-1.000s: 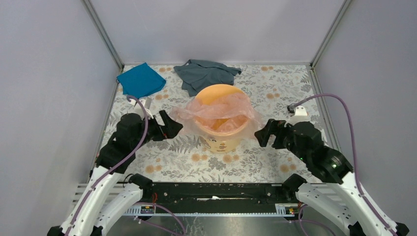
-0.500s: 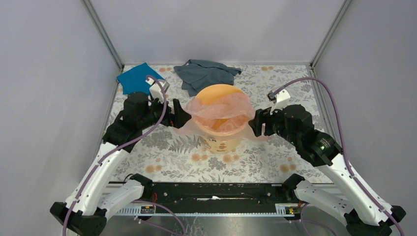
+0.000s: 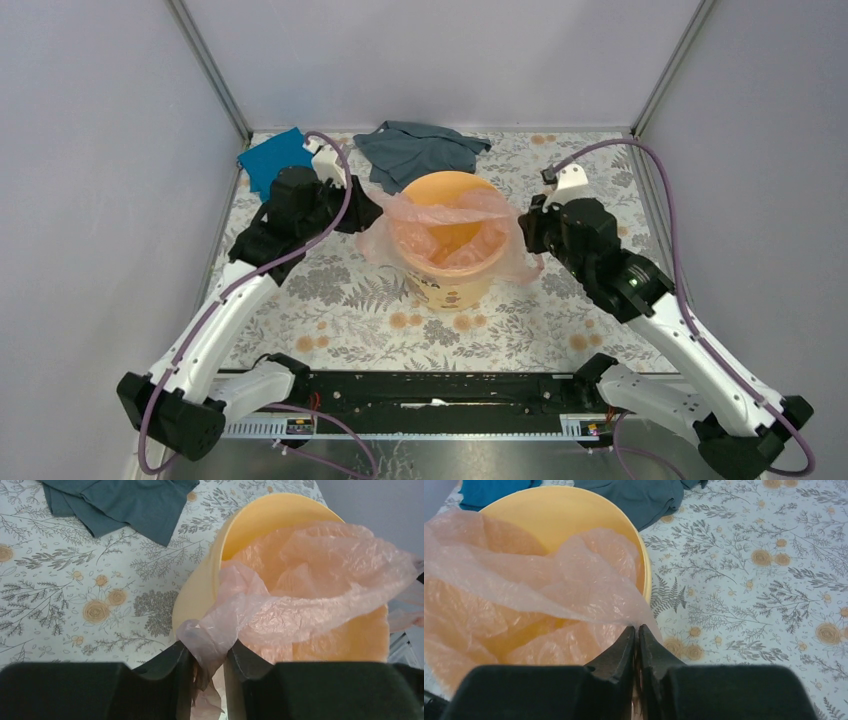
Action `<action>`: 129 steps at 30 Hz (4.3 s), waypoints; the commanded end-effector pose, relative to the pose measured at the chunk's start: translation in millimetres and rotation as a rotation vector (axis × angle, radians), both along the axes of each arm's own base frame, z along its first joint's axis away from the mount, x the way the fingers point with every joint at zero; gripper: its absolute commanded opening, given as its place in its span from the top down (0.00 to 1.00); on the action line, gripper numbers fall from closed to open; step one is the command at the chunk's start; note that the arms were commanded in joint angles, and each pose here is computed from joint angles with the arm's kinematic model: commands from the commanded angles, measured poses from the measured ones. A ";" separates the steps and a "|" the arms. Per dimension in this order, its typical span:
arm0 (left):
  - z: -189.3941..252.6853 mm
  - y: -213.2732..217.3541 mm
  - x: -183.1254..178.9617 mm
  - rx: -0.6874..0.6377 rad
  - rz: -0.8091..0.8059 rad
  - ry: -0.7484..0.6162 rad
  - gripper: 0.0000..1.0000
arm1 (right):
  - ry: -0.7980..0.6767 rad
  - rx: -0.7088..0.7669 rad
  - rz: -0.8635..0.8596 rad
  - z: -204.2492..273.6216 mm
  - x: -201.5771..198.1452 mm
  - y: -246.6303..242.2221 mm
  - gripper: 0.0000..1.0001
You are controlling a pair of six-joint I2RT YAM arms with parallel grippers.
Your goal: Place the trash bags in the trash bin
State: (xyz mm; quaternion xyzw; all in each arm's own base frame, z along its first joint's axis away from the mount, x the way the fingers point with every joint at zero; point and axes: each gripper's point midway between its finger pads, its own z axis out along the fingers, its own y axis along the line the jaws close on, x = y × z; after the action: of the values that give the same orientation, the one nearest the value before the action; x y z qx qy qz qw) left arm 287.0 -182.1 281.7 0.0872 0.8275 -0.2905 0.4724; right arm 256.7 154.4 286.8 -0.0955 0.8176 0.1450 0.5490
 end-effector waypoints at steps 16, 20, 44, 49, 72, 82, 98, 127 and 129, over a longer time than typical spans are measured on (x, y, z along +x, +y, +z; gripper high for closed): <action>-1.0 -16.6 95.2 -0.192 0.106 0.012 0.81 | 0.051 0.104 -0.050 -2.4 92.5 18.3 0.93; 3.4 -16.9 95.5 -0.218 0.098 0.005 0.81 | 0.033 0.109 -0.055 13.3 88.4 14.4 0.82; -69.5 -25.4 133.5 -0.291 0.154 0.216 0.90 | 0.115 0.168 -0.074 -8.8 145.7 19.0 0.99; -88.9 -23.3 122.3 -0.289 0.162 0.268 0.92 | 0.194 0.179 -0.054 -27.4 139.4 20.1 0.98; -160.4 -4.0 55.9 -0.312 0.239 0.394 0.96 | 0.265 0.173 -0.112 -66.9 113.4 -2.9 0.90; -177.9 -10.3 41.5 -0.301 0.251 0.418 0.95 | 0.262 0.276 -0.117 -118.0 127.0 11.1 0.97; -220.0 -12.9 29.1 -0.261 0.294 0.424 0.94 | 0.302 0.292 -0.104 -178.9 117.9 13.8 0.89; -222.5 -10.0 24.2 -0.233 0.284 0.366 0.87 | 0.369 -0.010 -0.359 -113.8 71.0 -65.0 0.20; -220.2 -10.8 22.8 -0.243 0.276 0.357 0.86 | 0.339 -0.024 -0.389 -88.4 62.0 -75.7 0.07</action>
State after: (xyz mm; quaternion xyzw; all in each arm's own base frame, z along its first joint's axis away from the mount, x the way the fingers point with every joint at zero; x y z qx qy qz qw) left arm 313.6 -193.4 59.0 -0.1545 0.8647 -0.3293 0.3464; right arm 339.6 110.5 143.1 0.0712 0.9112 0.0964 0.3943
